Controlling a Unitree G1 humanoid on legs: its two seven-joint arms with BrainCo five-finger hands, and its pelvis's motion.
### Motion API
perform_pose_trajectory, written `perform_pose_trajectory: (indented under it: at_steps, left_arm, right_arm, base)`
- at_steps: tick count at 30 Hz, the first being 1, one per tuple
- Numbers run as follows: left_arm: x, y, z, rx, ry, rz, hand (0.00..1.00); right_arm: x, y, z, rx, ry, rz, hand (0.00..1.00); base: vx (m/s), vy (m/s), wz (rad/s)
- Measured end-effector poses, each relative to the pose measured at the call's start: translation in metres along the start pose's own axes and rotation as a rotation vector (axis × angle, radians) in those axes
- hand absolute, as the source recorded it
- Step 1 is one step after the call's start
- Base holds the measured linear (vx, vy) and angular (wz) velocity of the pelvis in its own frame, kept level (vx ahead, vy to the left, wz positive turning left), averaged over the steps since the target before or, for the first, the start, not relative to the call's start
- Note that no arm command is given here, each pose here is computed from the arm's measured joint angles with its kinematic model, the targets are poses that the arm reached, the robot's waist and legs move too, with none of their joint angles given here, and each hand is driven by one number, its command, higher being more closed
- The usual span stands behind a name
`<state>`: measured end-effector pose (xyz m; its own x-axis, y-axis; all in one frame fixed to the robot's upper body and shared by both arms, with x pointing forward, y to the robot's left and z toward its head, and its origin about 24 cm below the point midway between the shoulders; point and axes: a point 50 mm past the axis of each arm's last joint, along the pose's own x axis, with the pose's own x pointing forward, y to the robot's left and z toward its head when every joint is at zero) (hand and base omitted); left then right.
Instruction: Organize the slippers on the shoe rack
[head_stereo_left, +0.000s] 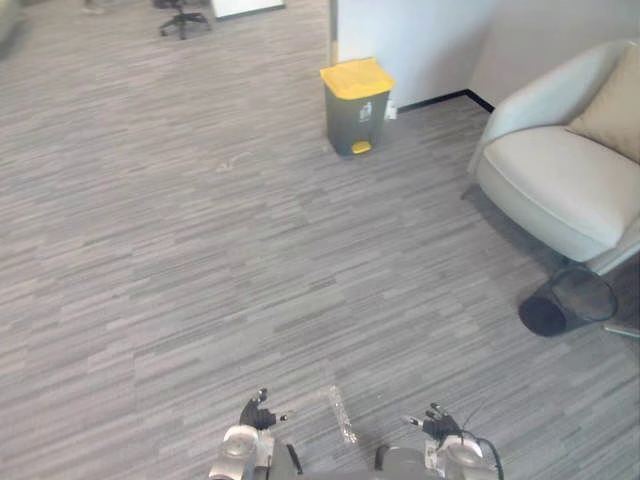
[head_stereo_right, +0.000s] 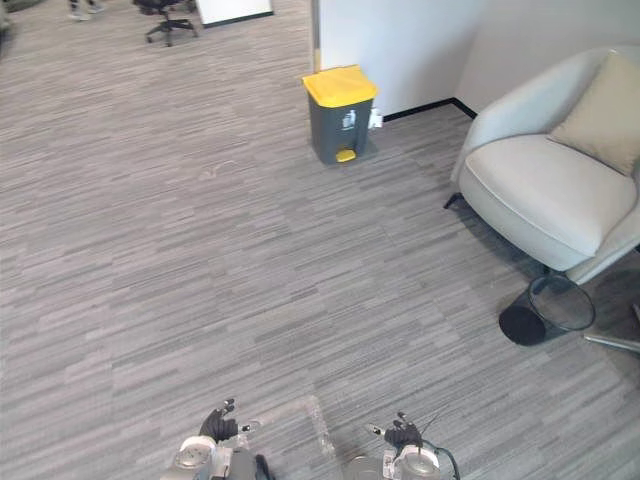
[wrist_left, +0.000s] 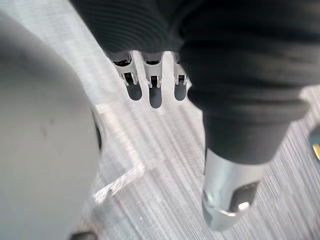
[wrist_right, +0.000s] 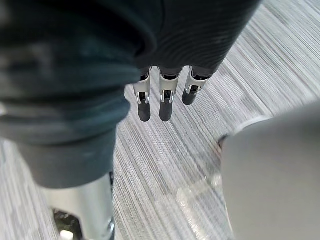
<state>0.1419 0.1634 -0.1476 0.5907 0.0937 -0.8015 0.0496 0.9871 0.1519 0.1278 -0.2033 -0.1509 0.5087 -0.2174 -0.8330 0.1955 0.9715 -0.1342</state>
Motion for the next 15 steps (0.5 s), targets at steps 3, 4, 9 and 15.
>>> perform_pose_trajectory:
  at_steps: [3, 4, 9, 15]
  left_arm:
    - [0.003, 0.024, 0.003, 0.061, -0.001, 0.044, 0.0]
    - [0.003, 0.023, 0.001, 0.071, 0.013, 0.039, 0.0]
    - [0.002, 0.025, -0.007, 0.086, 0.04, 0.037, 0.0]
    - [0.001, 0.023, -0.008, 0.067, 0.053, 0.035, 0.0]
  right_arm:
    - [-0.002, 0.016, -0.006, 0.018, 0.016, 0.037, 0.0]
    - [-0.002, 0.014, -0.007, 0.024, 0.019, 0.03, 0.0]
    - [-0.002, 0.016, -0.003, 0.011, 0.006, 0.038, 0.0]
    - [0.001, 0.002, 0.01, -0.03, -0.043, 0.011, 0.0]
  base:
    - [0.21, 0.26, -0.67]
    - [0.11, 0.208, -0.86]
    - [0.0, 0.206, -1.27]
    - [-0.11, 0.009, -1.19]
